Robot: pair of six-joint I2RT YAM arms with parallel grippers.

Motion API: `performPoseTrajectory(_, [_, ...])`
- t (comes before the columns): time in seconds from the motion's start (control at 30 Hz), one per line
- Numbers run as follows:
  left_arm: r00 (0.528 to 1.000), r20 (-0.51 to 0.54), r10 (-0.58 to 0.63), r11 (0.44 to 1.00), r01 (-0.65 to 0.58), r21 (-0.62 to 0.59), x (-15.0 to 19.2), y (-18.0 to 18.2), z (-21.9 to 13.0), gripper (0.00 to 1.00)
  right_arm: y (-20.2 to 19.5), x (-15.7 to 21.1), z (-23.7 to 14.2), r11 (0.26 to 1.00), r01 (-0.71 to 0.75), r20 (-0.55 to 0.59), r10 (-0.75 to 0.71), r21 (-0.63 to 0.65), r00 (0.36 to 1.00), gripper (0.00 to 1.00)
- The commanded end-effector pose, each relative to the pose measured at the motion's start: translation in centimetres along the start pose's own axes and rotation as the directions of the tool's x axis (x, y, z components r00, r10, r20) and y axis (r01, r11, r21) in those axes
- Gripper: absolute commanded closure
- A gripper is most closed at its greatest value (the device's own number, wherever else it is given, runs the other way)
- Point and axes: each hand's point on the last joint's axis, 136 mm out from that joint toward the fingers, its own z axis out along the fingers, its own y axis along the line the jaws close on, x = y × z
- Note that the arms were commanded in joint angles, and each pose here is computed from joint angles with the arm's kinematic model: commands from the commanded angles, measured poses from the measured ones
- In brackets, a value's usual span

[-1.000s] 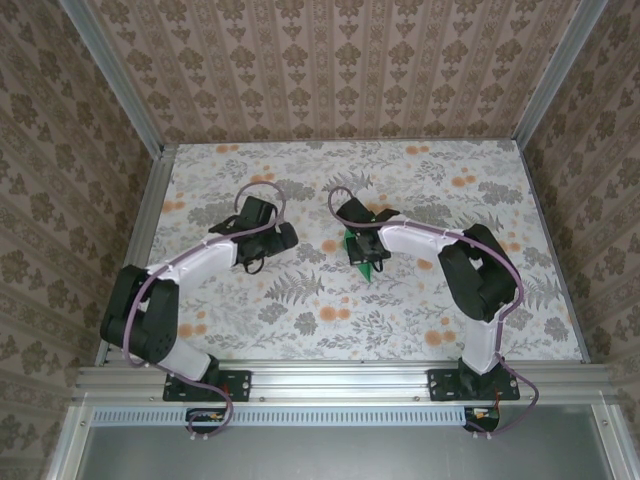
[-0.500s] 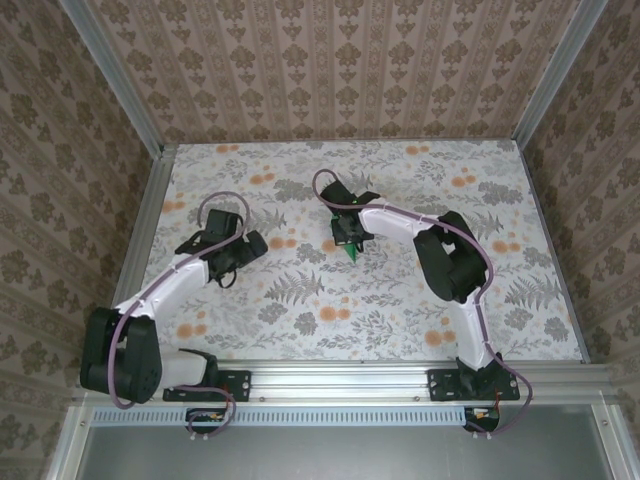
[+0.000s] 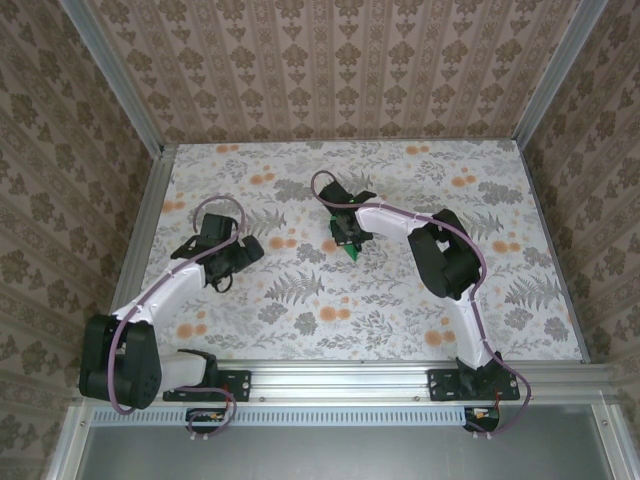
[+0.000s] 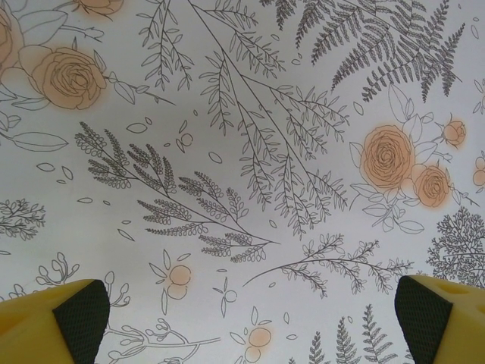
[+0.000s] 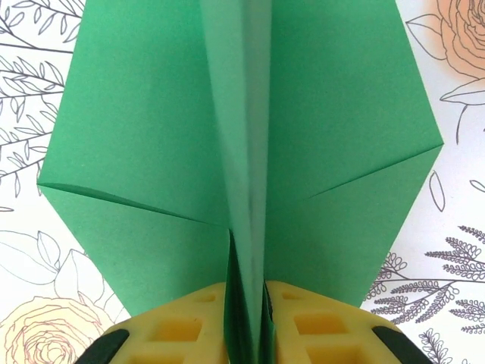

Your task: Fold a paper plane with a square sheet of paper (pick it up from the middle)

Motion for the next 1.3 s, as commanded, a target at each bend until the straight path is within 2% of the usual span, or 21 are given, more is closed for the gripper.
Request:
performPoseTrajectory(0.0, [1.000, 0.004, 0.020, 1.000, -0.020, 0.010, 0.0, 0.2, -0.6, 0.00, -0.7, 0.1, -0.7, 0.999, -0.004, -0.015, 0.004, 0.033, 1.000, 0.79])
performPoseTrajectory(0.13, [0.999, 0.022, 0.024, 1.000, -0.024, 0.006, -0.7, 0.1, -1.3, 0.00, -0.8, -2.1, -5.1, 1.000, -0.018, 0.065, 0.018, -0.004, 0.998, 0.72])
performPoseTrajectory(0.27, [0.998, 0.057, 0.033, 0.999, -0.032, -0.010, -1.9, 0.1, -2.5, 0.00, -1.3, -3.7, -9.8, 0.998, -0.028, 0.146, 0.034, -0.048, 0.989, 0.59])
performPoseTrajectory(0.47, [0.993, 0.115, 0.034, 0.998, -0.028, -0.048, -4.0, 1.0, -3.9, 0.00, -3.8, -5.1, -15.6, 0.995, -0.053, 0.279, 0.073, -0.078, 0.958, 0.27])
performPoseTrajectory(0.53, [0.991, 0.129, 0.026, 0.998, -0.019, -0.053, -4.7, 1.4, -4.3, 0.00, -5.3, -5.1, -16.8, 0.993, -0.078, 0.310, 0.102, -0.090, 0.945, 0.21])
performPoseTrajectory(0.7, [0.979, 0.199, 0.044, 0.998, -0.033, -0.055, -6.6, 2.6, -5.4, 0.00, -10.9, -4.8, -19.7, 0.982, -0.170, 0.444, 0.191, -0.085, 0.876, 0.11])
performPoseTrajectory(0.8, [0.960, 0.272, 0.071, 0.995, -0.050, -0.081, -7.8, 3.8, -6.1, 0.00, -14.8, -4.6, -21.6, 0.969, -0.228, 0.566, 0.238, -0.090, 0.789, 0.00])
performPoseTrajectory(1.0, [0.896, 0.418, 0.150, 0.977, -0.070, -0.200, -9.9, 6.8, -7.2, 0.00, -22.9, -2.4, -21.6, 0.925, -0.375, 0.689, 0.236, 0.056, 0.685, 0.00])
performPoseTrajectory(1.17, [0.881, 0.449, 0.153, 0.966, -0.038, -0.256, -10.9, 9.3, -6.3, 0.00, -27.4, -0.1, -18.1, 0.871, -0.457, 0.684, 0.223, 0.180, 0.694, 0.00])
performPoseTrajectory(1.27, [0.864, 0.468, 0.185, 0.961, -0.059, -0.272, -11.5, 9.8, -5.2, 0.00, -29.5, 1.5, -15.5, 0.841, -0.498, 0.674, 0.243, 0.212, 0.697, 0.00])
